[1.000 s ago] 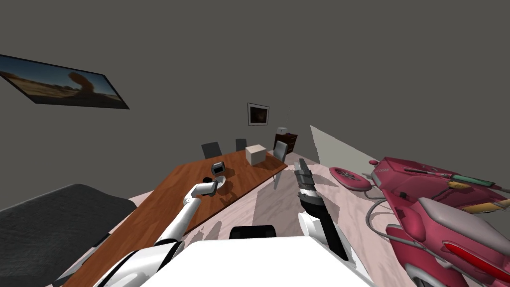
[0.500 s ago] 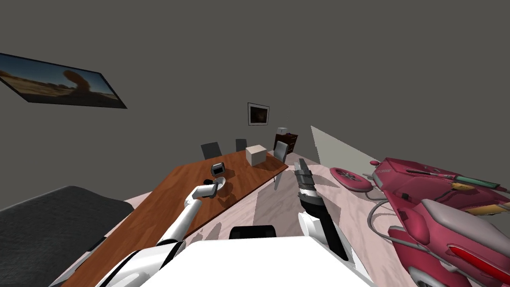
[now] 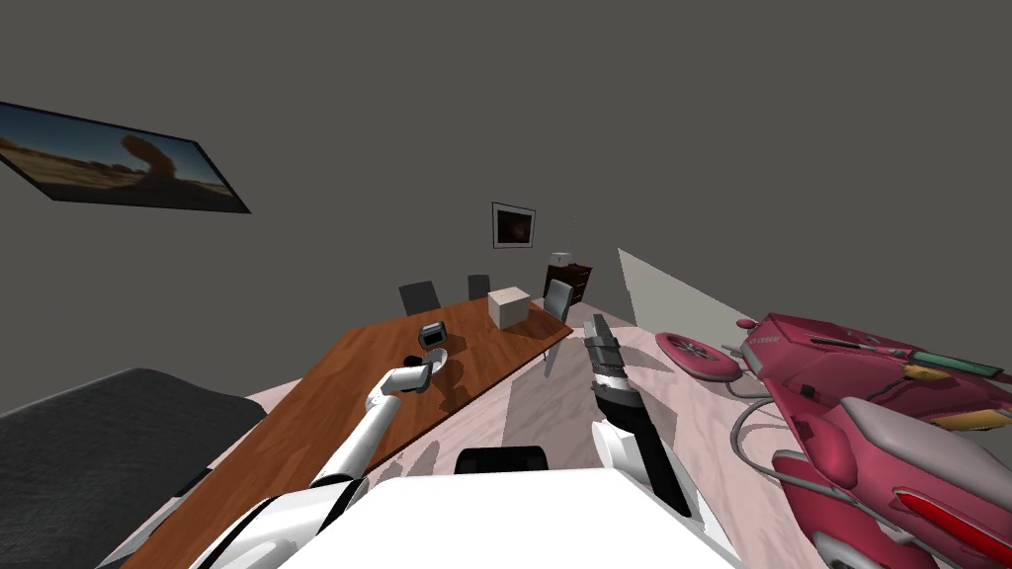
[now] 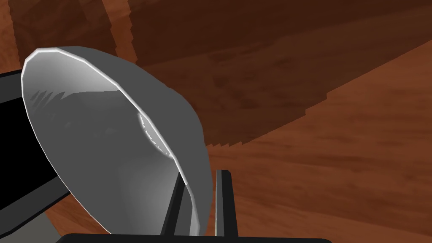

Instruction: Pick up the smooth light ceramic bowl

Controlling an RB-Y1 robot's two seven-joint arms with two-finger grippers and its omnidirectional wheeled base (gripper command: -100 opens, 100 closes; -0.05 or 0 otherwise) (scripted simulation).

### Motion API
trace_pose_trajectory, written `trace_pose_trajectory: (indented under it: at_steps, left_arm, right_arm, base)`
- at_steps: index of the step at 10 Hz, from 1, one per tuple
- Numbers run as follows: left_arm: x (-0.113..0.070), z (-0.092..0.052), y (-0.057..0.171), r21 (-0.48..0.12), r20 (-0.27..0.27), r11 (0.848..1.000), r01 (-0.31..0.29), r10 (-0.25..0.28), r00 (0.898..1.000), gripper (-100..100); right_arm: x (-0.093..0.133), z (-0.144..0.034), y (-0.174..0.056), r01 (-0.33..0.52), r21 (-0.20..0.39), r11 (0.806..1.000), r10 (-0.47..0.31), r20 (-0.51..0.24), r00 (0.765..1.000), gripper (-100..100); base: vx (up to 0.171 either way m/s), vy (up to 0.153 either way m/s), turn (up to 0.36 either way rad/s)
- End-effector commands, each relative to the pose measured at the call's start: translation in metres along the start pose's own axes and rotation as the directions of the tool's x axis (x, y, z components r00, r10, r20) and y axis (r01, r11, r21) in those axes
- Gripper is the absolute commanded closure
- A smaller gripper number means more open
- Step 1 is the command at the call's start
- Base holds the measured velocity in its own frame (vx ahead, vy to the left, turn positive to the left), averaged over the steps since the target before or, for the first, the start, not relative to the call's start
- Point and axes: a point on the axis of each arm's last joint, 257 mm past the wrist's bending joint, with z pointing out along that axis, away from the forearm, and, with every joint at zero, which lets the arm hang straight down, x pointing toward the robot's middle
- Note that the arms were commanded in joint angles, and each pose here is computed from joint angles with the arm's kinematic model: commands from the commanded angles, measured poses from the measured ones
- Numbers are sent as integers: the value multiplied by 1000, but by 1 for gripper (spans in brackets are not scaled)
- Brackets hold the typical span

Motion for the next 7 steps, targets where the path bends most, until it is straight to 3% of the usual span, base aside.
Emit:
trace_pose_trajectory:
  at_steps: [1, 2, 3, 6, 7]
  left_arm:
    - [0, 0, 0, 0, 0, 1000, 0, 0, 1000, 100]
    - [0, 0, 0, 0, 0, 1000, 0, 0, 1000, 0]
    - [-1, -5, -5, 2, 0, 1000, -5, 5, 1000, 100]
    - [-2, -10, -11, 3, 0, 1000, -6, 6, 1000, 100]
    - [-2, -10, -11, 1, 0, 1000, -6, 6, 1000, 0]
  right_arm:
    - [0, 0, 0, 0, 0, 1000, 0, 0, 1000, 0]
    - [0, 0, 0, 0, 0, 1000, 0, 0, 1000, 0]
    - [0, 0, 0, 0, 0, 1000, 0, 0, 1000, 0]
    - [0, 0, 0, 0, 0, 1000, 0, 0, 1000, 0]
    - [0, 0, 0, 0, 0, 1000, 0, 0, 1000, 0]
  base:
    - [0, 0, 0]
    - [0, 0, 0]
    - [-22, -6, -7]
    - [-38, -13, 0]
    - [0, 0, 0]
